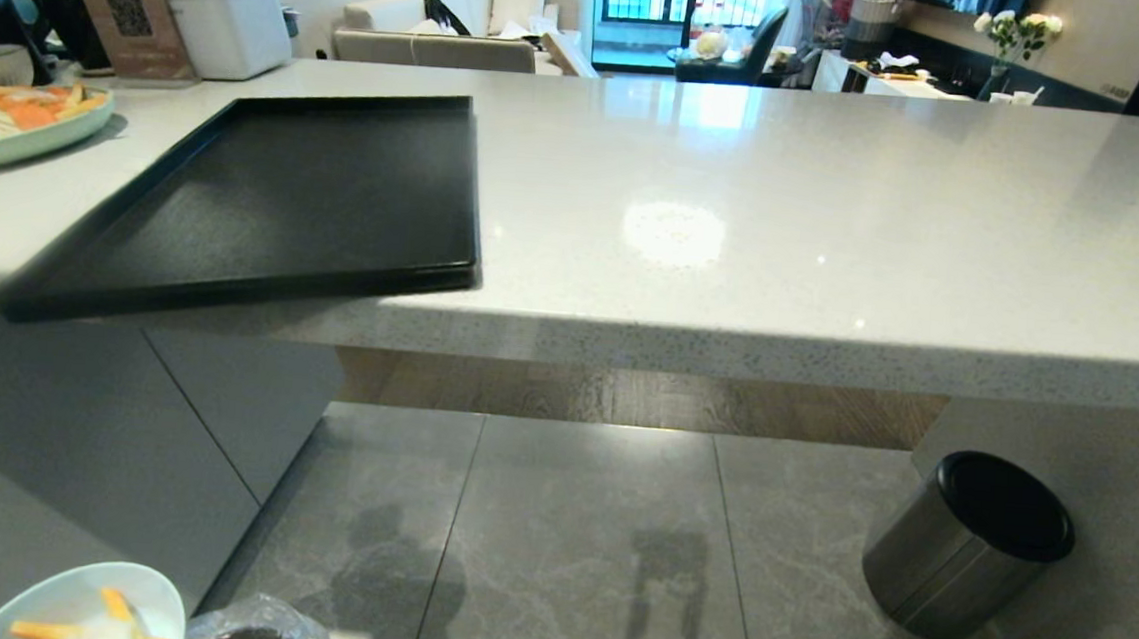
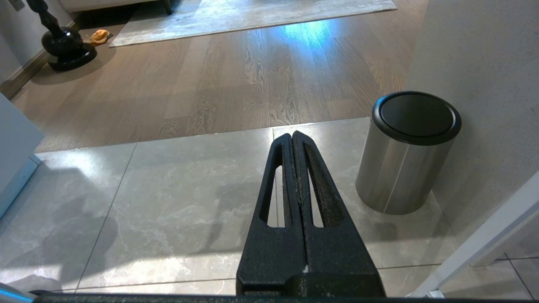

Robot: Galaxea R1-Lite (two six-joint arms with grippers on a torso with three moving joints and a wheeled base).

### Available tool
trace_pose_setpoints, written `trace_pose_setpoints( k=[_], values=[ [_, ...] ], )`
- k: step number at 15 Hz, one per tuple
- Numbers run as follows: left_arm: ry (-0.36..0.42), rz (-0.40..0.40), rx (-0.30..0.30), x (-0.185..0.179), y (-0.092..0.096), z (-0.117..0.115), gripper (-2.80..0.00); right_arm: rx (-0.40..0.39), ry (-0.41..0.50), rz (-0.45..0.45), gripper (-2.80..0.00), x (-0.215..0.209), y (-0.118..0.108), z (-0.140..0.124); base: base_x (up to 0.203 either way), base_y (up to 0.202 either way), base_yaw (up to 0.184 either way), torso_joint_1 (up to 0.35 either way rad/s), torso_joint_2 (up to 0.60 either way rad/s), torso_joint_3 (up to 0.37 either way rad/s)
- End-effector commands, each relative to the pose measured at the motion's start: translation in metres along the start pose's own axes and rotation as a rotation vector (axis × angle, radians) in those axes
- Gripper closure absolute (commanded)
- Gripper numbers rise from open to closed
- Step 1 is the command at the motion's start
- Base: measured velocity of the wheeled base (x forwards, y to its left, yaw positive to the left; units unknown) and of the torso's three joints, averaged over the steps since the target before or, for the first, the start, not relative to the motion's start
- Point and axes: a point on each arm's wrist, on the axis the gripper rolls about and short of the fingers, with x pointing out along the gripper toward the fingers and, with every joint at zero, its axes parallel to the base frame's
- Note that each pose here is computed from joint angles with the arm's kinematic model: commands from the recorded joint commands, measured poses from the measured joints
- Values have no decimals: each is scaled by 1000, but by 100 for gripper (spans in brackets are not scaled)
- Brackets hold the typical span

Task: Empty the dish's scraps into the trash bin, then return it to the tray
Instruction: Move the bowl over the trash can

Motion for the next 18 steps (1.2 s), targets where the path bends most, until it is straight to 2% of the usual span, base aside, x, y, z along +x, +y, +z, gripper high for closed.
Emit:
trace_pose_setpoints(
  k=[1, 15, 18],
  values=[
    [11, -3, -1, 1, 0, 0, 0, 1, 0, 0, 0, 0, 0, 0, 0, 0, 0, 0, 0, 0],
    [23, -9, 3, 3, 0, -3, 0, 1, 0, 0, 0, 0, 0, 0, 0, 0, 0, 0, 0, 0],
    [21, -8, 3, 2, 0, -3, 0, 1, 0, 0, 0, 0, 0, 0, -161, 0, 0, 7, 4, 2]
  ],
)
